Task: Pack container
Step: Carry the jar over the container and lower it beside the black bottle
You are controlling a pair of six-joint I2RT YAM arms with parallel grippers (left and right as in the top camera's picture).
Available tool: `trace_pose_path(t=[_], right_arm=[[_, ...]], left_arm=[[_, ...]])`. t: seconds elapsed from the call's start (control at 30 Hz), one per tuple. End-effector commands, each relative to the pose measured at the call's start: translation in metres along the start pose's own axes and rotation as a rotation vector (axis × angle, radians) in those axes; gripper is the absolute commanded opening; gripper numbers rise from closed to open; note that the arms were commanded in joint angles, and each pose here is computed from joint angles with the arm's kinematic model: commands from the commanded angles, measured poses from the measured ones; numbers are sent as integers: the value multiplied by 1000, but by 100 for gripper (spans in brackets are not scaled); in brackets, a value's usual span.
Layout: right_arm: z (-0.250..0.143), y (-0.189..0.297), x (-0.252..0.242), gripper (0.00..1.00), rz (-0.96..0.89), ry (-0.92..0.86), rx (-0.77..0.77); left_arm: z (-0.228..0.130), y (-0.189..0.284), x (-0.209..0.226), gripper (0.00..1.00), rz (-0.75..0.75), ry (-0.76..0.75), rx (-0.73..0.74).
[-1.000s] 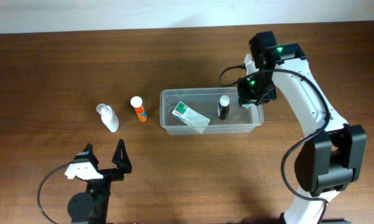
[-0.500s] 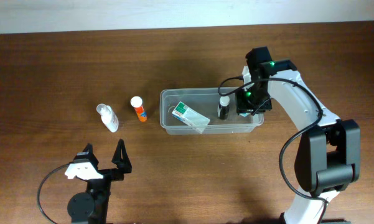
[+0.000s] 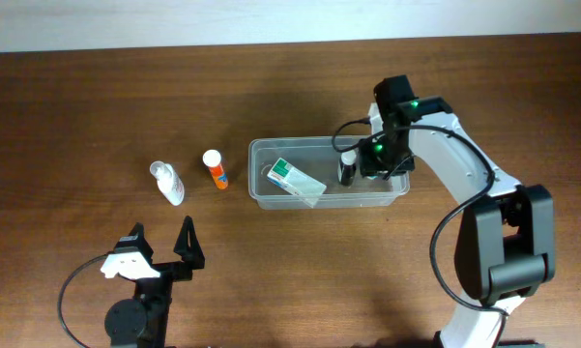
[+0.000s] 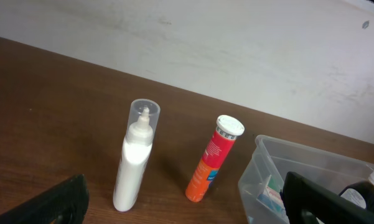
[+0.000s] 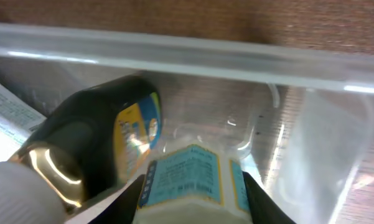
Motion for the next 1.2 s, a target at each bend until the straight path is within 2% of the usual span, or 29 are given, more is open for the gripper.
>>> trace_pose_path(t=[0.0, 0.63, 0.77, 1.0, 1.17], right_arm=[[-2, -11, -1, 37, -36, -4, 25], [-1, -23, -5, 37, -63, -8, 49], [2, -18, -4, 44, -62, -9, 40], [23, 34, 4, 45, -55, -10, -1], [34, 93, 10, 46, -95, 17, -64]], left_arm=[[-1, 0, 0, 99, -6, 10, 0], [-1, 0, 0, 99, -6, 10, 0], [-1, 0, 0, 100, -6, 10, 0], [-1, 0, 0, 100, -6, 10, 0], [-1, 0, 0, 99, -6, 10, 0]])
Point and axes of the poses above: each gripper's point midway between its finger pads, its own y axis back along the fingers, its own x axis along the line the jaws close on, z = x × y, the point moved 10 cm from there along y, back along the fingers, and after that the axes turned 2 degrees about -y, right-handed, at the moved point
